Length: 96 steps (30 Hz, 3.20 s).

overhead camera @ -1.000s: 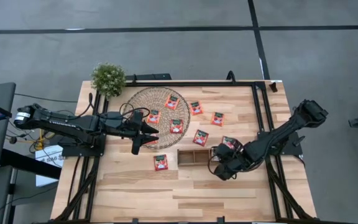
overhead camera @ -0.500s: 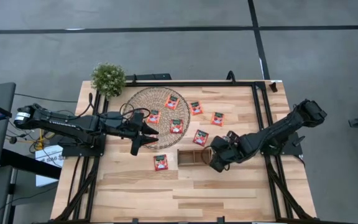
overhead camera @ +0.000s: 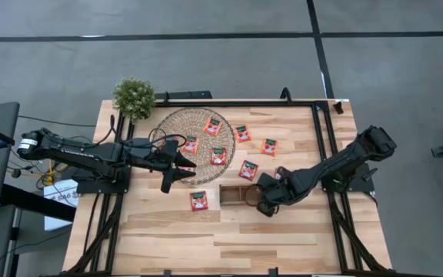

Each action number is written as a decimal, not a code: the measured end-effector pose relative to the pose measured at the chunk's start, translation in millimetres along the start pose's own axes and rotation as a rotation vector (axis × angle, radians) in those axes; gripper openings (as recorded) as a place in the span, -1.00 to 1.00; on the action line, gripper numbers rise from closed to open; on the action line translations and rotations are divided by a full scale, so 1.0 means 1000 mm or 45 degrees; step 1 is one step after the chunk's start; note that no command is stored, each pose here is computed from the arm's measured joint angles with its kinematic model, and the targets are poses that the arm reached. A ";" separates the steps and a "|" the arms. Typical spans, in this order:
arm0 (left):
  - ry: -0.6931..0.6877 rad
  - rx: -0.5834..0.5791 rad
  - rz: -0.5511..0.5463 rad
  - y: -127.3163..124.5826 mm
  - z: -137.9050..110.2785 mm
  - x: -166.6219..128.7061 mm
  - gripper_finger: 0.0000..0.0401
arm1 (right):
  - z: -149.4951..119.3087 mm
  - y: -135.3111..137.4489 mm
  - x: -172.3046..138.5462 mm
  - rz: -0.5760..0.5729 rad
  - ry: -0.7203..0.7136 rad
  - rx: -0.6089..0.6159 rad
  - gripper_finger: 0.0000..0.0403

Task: Pick & Place Tea
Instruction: Put the brown tea bag into the right slot of the wooden organizer, then put the red tea bag into the middle slot of the wooden organizer

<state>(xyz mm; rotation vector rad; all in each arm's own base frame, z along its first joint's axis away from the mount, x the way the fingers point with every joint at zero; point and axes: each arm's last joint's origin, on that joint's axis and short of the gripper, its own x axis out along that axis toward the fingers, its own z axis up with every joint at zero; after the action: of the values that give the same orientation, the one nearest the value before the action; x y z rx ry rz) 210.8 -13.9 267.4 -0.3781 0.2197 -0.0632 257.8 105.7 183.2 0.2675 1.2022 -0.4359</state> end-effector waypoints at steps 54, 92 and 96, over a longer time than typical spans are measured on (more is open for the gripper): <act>-0.010 0.033 -0.054 -0.002 0.002 0.000 -0.21 | 0.011 -0.027 -0.013 -0.048 0.025 0.009 -1.00; 0.000 0.033 -0.072 -0.002 0.001 0.000 -0.21 | 0.001 -0.075 -0.090 -0.259 -0.037 0.086 -1.00; 0.000 0.039 -0.072 -0.002 0.001 0.000 -0.21 | 0.002 -0.089 -0.097 -0.198 0.061 0.043 -0.98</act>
<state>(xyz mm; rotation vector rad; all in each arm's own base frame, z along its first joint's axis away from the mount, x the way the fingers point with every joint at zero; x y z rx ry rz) 210.9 -15.4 269.2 -0.3536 0.2082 -0.1218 189.8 43.8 276.9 0.2157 1.2684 -0.5881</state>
